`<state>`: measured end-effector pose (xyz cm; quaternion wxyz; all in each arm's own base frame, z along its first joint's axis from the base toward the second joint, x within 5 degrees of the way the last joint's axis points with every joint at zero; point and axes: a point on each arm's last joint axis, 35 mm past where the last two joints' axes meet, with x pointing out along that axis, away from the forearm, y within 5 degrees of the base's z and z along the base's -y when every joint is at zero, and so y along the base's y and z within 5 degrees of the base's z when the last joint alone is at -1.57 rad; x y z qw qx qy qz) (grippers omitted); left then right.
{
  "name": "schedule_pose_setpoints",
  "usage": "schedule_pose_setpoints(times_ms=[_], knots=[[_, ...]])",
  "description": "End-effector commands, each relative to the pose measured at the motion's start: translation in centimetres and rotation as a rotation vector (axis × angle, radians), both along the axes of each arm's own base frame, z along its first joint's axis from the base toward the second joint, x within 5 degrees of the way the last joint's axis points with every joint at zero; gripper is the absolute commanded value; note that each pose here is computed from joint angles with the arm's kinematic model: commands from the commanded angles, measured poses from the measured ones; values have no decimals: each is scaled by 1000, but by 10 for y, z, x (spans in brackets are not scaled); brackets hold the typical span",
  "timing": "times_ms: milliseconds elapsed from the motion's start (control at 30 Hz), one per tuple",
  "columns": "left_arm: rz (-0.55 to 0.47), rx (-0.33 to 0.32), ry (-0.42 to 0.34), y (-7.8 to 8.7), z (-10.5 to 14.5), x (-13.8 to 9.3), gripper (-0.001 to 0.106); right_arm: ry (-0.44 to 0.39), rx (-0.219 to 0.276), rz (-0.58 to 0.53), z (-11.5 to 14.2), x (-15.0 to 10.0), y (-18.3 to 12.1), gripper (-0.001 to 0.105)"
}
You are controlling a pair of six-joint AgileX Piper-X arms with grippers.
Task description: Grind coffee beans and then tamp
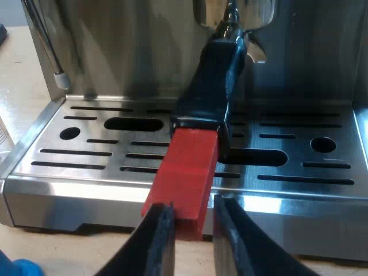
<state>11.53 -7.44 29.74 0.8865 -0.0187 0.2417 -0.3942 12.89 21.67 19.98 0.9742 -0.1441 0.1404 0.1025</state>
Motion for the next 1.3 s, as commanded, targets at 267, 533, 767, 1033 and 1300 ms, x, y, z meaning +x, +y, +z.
schedule_pose_setpoints(times_ms=[267,533,767,1033,1300], knots=[[-12,-13,-17,-1,3,-1,62,-43,-20,-97,3,8,-6,19],[-12,-13,-17,-1,3,-1,62,-39,-34,-51,7,-4,-4,19],[-12,-13,-17,-1,3,-1,62,-49,-103,-49,4,-17,-3,19],[-12,-13,-17,-1,3,-1,62,-74,-130,-39,4,-29,1,19],[-12,-12,-15,-1,3,-1,62,-90,-110,29,9,-47,6,19]])
